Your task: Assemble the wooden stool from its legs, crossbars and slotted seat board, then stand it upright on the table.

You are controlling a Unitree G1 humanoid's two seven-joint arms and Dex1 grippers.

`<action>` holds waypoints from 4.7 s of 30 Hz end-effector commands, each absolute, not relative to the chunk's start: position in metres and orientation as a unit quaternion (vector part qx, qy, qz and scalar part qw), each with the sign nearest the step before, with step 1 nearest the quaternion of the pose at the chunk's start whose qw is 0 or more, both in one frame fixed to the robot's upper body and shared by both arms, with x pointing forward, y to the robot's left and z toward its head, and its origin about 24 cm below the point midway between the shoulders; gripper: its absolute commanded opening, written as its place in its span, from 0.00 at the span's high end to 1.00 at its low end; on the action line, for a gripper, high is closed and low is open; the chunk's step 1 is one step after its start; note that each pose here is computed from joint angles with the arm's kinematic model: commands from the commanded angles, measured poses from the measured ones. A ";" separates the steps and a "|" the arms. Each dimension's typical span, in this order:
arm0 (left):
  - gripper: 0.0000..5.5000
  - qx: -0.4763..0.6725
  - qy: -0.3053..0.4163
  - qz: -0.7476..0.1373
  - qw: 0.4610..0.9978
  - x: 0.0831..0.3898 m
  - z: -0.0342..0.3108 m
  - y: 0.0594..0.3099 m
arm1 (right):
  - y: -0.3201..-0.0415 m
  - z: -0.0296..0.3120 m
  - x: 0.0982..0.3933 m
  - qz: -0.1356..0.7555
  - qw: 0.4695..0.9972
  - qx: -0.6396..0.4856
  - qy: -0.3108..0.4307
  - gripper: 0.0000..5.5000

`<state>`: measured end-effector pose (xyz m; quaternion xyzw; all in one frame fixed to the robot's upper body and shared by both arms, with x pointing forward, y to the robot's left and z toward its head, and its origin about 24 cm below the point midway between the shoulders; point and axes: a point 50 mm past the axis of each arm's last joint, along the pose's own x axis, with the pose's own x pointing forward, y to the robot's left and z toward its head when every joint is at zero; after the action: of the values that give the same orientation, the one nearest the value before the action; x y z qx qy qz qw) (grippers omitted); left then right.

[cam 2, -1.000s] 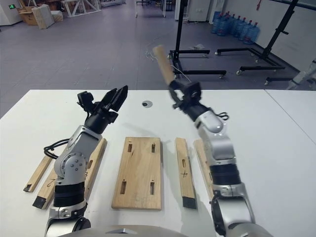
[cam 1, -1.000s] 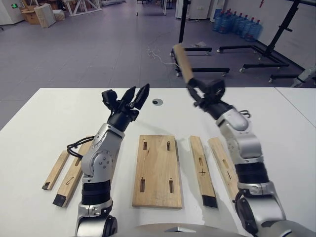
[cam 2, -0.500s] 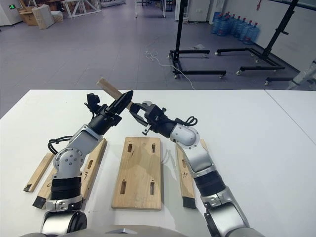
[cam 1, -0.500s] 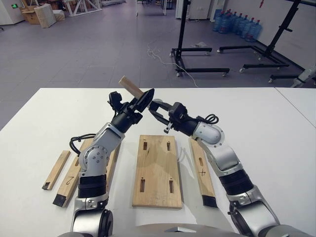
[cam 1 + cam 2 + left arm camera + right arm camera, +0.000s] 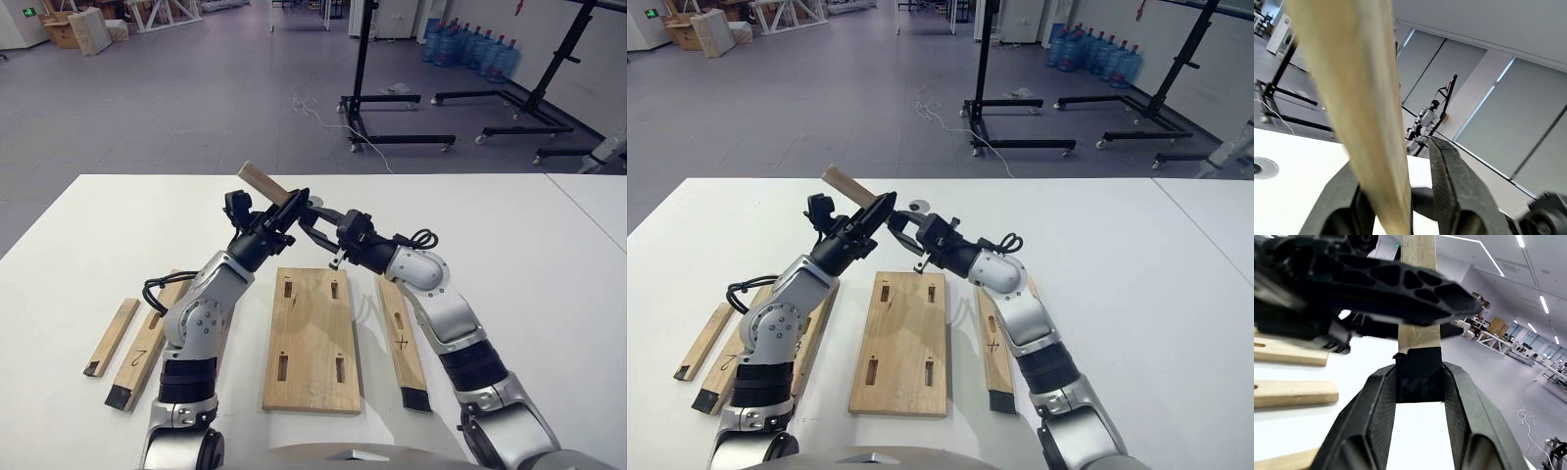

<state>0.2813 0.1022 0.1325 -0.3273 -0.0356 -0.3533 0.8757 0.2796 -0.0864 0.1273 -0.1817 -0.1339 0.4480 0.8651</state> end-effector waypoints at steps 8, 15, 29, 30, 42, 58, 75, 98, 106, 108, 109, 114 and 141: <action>0.93 -0.328 -0.040 -0.339 0.881 0.277 0.129 0.099 | -0.093 0.128 0.276 0.449 0.866 -0.184 -0.118 0.76; 0.93 -0.318 -0.058 -0.320 0.890 0.280 0.134 0.105 | -0.095 0.127 0.277 0.435 0.876 -0.175 -0.111 0.70; 0.93 -0.117 -0.059 -0.156 0.979 0.238 0.142 0.221 | -0.129 0.142 0.291 0.299 0.929 -0.183 -0.114 0.36; 0.93 -0.102 -0.045 -0.149 0.982 0.230 0.140 0.228 | -0.133 0.143 0.293 0.276 0.936 -0.184 -0.115 0.36; 0.93 -0.021 0.040 -0.103 0.994 0.208 0.108 0.263 | -0.159 0.145 0.308 0.023 0.991 -0.048 -0.126 0.36; 0.93 -0.006 0.084 -0.033 0.996 0.191 0.075 0.273 | -0.154 0.140 0.305 0.024 0.991 -0.050 -0.119 0.36; 0.93 0.012 0.079 -0.012 0.997 0.182 0.071 0.283 | -0.145 0.142 0.302 0.056 0.990 -0.045 -0.118 0.36; 0.93 0.008 0.097 -0.015 0.995 0.181 0.057 0.279 | -0.142 0.143 0.301 0.077 0.989 -0.042 -0.118 0.36; 0.93 0.016 0.111 -0.004 0.994 0.176 0.051 0.282 | -0.143 0.149 0.301 0.066 0.989 -0.032 -0.128 0.36; 0.93 0.014 0.118 -0.004 0.993 0.175 0.048 0.283 | -0.144 0.152 0.303 0.059 0.989 -0.027 -0.132 0.36; 0.93 0.014 0.120 -0.004 0.993 0.174 0.047 0.283 | -0.145 0.153 0.303 0.057 0.989 -0.025 -0.133 0.36; 0.93 0.008 0.120 -0.007 0.993 0.175 0.046 0.283 | -0.149 0.153 0.304 0.050 0.990 -0.024 -0.131 0.36; 0.93 0.004 0.096 -0.017 0.995 0.179 0.057 0.274 | -0.146 0.146 0.302 0.053 0.990 -0.035 -0.125 0.36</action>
<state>0.1815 0.2726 0.0595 -0.0020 0.0837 -0.0203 0.9963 0.3023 -0.1463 0.1479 -0.0316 -0.1269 0.0542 0.9899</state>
